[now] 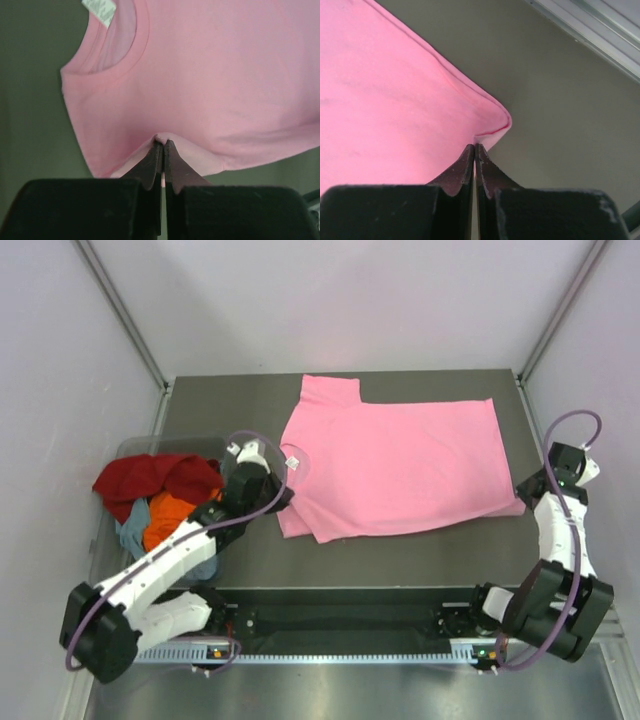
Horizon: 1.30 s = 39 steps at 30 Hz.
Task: Fold and stack the t-shirts
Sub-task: Fold the tshirt
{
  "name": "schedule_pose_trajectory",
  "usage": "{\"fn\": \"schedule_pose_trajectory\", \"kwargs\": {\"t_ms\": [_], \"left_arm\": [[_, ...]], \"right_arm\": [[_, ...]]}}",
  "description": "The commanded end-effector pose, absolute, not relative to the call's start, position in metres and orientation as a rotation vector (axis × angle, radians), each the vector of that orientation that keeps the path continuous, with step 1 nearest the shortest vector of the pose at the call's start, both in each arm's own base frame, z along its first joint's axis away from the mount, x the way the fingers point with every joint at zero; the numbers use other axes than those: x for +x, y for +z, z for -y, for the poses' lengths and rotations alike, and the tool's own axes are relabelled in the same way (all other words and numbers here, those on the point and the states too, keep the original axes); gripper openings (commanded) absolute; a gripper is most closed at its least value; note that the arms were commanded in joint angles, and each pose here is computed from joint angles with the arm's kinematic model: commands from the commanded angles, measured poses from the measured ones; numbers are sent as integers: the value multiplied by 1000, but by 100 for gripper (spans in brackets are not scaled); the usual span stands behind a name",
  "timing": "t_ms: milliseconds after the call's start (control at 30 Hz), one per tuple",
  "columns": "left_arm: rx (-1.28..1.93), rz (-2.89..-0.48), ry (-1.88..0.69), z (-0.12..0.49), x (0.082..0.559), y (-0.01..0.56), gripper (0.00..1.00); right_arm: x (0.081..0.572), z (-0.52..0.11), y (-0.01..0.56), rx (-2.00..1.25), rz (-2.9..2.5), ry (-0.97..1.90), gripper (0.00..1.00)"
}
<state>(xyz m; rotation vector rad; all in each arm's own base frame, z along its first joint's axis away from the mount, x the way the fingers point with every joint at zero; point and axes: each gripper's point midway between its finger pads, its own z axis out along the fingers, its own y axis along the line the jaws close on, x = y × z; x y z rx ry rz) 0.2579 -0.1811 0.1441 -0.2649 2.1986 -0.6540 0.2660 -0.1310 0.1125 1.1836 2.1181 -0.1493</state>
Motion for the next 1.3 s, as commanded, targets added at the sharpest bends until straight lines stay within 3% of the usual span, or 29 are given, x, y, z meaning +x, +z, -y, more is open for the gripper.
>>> {"fn": "schedule_pose_trajectory", "kwargs": {"t_ms": [0, 567, 1267], "left_arm": [[-206, -2056, -594, 192, 305, 195, 0], [-188, -2187, -472, 212, 424, 174, 0], [-265, -2232, -419, 198, 482, 148, 0]], "right_arm": [[301, 142, 138, 1108, -2032, -85, 0], [335, 167, 99, 1168, -2101, -29, 0], [377, 161, 79, 1084, -2172, 97, 0]]}}
